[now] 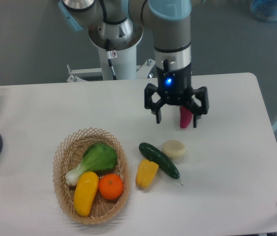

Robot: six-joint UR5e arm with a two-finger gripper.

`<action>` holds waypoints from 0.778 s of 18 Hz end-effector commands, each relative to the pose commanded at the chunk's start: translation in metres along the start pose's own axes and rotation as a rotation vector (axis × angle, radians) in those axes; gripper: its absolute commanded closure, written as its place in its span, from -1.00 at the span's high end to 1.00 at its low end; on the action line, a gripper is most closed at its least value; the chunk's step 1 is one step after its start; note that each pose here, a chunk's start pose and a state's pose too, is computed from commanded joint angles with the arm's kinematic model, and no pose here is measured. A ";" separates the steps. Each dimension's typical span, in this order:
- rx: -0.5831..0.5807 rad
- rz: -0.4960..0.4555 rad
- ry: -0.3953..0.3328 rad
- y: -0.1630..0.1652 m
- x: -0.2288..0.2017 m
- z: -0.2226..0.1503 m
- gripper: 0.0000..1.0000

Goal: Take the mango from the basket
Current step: 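Lower the open gripper into the basket over the yellow mango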

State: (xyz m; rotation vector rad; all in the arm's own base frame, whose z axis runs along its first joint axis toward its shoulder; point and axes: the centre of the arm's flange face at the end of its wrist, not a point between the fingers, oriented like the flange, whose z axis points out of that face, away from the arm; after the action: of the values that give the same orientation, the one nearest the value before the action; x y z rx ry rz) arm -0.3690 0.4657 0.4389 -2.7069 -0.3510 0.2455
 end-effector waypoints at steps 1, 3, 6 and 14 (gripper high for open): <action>-0.005 -0.060 0.005 -0.002 0.000 0.005 1.00; -0.006 -0.106 0.016 -0.014 0.010 0.013 1.00; -0.022 -0.107 0.037 -0.022 0.024 0.029 1.00; -0.083 -0.105 0.095 -0.034 0.076 0.079 1.00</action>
State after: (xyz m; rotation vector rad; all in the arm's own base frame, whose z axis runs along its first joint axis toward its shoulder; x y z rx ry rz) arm -0.3207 0.5453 0.3723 -2.7590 -0.4835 0.0741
